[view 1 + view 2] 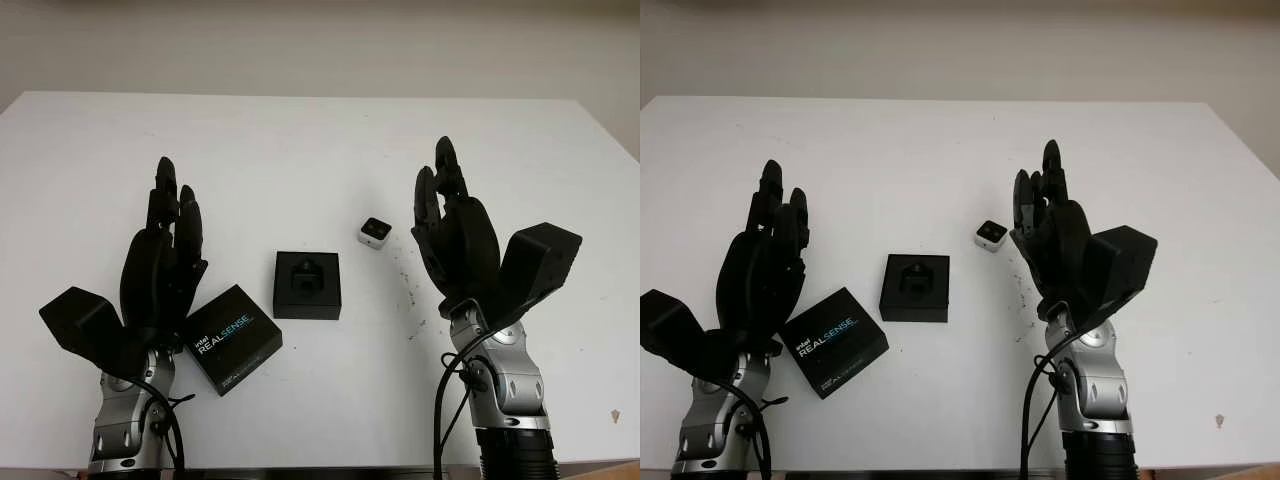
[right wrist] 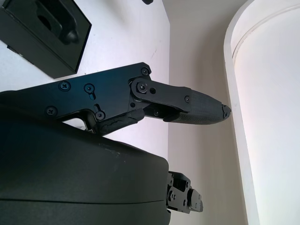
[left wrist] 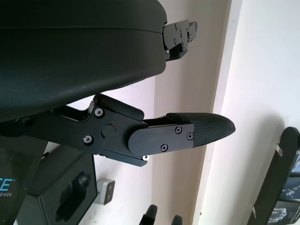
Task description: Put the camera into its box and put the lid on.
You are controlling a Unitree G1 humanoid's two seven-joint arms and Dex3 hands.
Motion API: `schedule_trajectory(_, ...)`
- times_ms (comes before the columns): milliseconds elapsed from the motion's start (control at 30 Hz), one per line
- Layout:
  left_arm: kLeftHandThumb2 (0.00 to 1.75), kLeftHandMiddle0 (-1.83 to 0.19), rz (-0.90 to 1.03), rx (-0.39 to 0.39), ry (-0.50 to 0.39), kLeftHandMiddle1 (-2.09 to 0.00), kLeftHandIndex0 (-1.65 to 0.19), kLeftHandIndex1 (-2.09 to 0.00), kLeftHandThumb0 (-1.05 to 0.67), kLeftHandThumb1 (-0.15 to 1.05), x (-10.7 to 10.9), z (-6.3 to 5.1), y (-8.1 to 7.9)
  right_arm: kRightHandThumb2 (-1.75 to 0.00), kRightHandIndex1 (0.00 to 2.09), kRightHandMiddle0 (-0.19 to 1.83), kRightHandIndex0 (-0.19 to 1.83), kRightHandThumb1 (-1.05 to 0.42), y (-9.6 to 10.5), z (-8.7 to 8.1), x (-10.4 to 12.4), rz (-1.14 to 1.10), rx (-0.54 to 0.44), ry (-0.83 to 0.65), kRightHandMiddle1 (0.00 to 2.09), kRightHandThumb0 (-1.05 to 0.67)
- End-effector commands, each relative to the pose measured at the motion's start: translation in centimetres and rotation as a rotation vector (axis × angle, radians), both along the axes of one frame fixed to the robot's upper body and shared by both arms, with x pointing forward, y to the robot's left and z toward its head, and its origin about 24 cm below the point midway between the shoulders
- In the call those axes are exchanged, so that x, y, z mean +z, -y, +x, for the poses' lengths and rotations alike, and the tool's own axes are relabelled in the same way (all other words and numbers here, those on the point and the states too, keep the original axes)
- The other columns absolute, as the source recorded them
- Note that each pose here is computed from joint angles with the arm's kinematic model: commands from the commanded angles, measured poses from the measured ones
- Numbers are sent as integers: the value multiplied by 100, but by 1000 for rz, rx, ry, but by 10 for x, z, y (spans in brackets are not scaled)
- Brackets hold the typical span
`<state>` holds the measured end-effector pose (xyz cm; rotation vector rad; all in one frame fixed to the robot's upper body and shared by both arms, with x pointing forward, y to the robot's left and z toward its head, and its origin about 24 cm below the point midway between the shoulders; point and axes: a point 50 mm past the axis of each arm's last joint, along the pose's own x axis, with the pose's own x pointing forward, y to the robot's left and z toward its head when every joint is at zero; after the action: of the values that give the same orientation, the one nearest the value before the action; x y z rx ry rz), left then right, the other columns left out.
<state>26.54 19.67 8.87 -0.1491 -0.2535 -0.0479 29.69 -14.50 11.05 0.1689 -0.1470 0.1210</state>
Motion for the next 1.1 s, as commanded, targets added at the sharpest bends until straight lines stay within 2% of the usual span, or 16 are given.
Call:
schedule_trajectory(0, 50, 19, 7, 0, 21, 0, 19, 0, -71, 105, 4, 2, 0, -56, 6, -15, -16, -105, 0, 2, 6, -6, 3, 27, 4, -68)
schedule_trajectory(267, 49, 19, -9, -3, 26, 0, 19, 0, -70, 105, 5, 7, 4, -55, 6, -14, -15, -105, 2, 5, 4, -1, -1, 18, 5, -67)
schedule_trajectory(333, 48, 19, -8, -1, 24, 0, 19, 0, -71, 105, 4, 4, 4, -51, 7, -13, -14, -105, 3, 4, 4, -2, -5, 15, 6, -67)
schedule_trajectory(400, 49, 19, -4, -1, 26, 0, 19, 0, -71, 105, 3, 2, 2, -38, 7, -11, -13, -105, 4, 4, 6, -27, -24, 21, 6, -67)
schedule_trajectory(500, 49, 19, -1, 13, 31, 0, 19, 0, -71, 105, 4, -1, 0, -14, 14, 1, 3, -103, 5, 8, 12, -159, -107, 73, 14, -62)
schedule_trajectory(600, 50, 19, -3, 12, 31, 0, 19, 0, -70, 105, 4, 0, 0, -6, 19, 7, 14, -97, 8, 17, 19, -356, -167, 149, 20, -58)
schedule_trajectory(800, 51, 19, -9, 9, 20, 0, 19, 0, -70, 105, 1, 1, 2, -3, 24, 15, 23, -86, 15, 42, 18, -742, -223, 169, 29, -56)
schedule_trajectory(1067, 50, 19, -2, 15, 28, 0, 19, 0, -69, 105, 4, 0, -2, -5, 25, 20, 26, -81, 20, 60, -3, -907, -177, 77, 28, -59)
